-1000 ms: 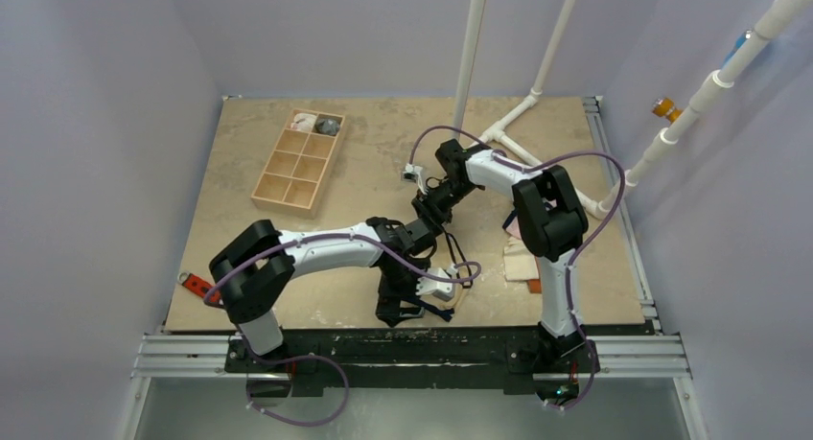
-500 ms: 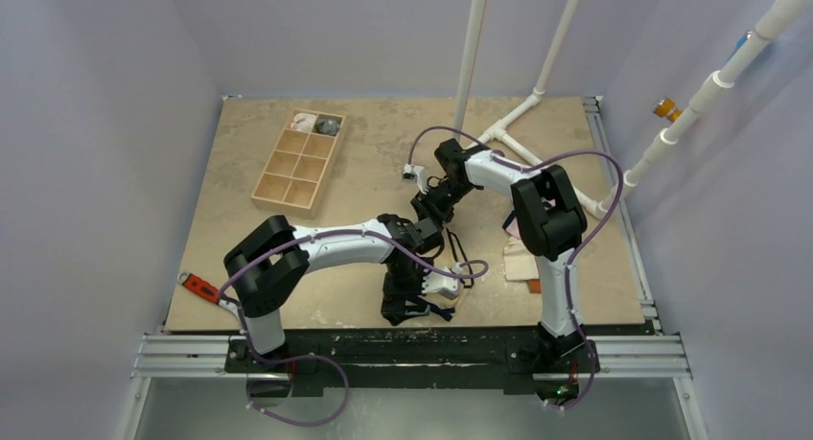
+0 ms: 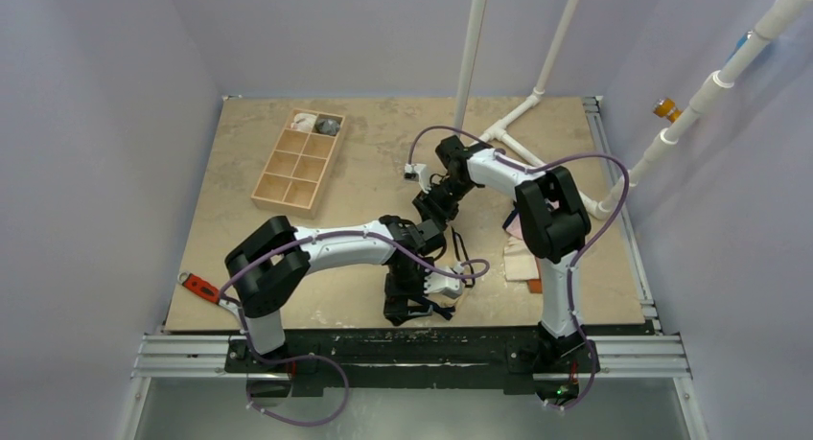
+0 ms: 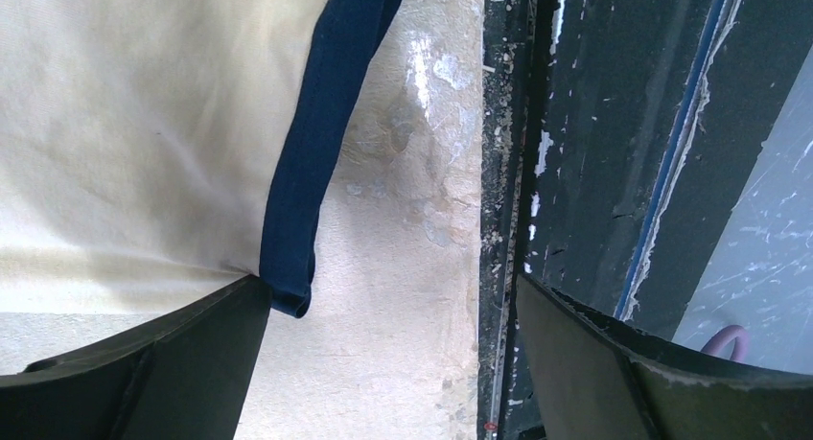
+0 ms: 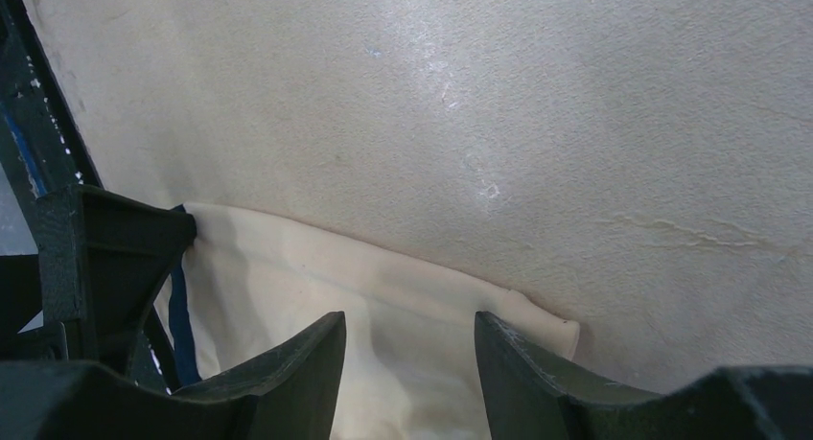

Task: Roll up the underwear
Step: Fold the underwear at the center of the board.

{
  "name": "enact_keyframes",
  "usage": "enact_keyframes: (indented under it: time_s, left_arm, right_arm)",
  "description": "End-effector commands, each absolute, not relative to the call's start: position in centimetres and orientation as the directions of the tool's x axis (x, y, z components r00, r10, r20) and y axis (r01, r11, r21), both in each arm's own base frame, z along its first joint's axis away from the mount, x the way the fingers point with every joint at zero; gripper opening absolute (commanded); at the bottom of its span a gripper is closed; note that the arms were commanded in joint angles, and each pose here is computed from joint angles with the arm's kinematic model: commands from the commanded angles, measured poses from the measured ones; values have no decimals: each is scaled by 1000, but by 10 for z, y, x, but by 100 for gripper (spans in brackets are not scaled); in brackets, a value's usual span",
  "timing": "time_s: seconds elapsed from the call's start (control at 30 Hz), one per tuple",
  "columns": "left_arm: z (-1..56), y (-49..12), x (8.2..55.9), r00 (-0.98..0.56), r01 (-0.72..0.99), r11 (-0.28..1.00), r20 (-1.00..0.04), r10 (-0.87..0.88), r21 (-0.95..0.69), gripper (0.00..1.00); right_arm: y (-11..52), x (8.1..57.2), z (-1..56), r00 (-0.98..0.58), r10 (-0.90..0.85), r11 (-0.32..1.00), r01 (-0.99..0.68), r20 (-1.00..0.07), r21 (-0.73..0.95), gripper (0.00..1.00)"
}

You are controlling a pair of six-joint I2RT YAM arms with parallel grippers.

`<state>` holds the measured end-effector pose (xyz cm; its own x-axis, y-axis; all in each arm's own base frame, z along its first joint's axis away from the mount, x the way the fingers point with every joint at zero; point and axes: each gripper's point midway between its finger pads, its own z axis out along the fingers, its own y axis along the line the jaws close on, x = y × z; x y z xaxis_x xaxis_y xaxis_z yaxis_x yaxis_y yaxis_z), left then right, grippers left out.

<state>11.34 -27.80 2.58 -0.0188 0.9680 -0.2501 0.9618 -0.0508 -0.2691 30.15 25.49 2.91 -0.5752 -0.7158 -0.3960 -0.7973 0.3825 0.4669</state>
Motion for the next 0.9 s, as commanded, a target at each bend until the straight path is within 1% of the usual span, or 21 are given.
enact_keyframes:
  time_s: [0.0,0.27,0.37,0.63,0.87]
  left_arm:
    - [11,-271,108,-49,955,-9,-185,981,-297,100]
    - [10,-268,121,-77,963,29,-174,982,-267,100]
    - [12,-263,126,-71,967,26,-172,982,-254,100]
    - [14,-240,159,-52,985,27,-146,988,-168,100]
    - [18,-213,200,-76,986,57,-118,990,-158,100]
  right_arm:
    - [252,324,57,-512,-720,370,-854,-469,366,54]
    - [252,328,96,-464,-716,345,-885,-522,313,59]
    - [247,329,103,-455,-721,355,-890,-522,286,60]
    - [221,334,99,-479,-723,432,-876,-497,216,60]
    - [187,337,91,-539,-688,504,-837,-485,214,60]
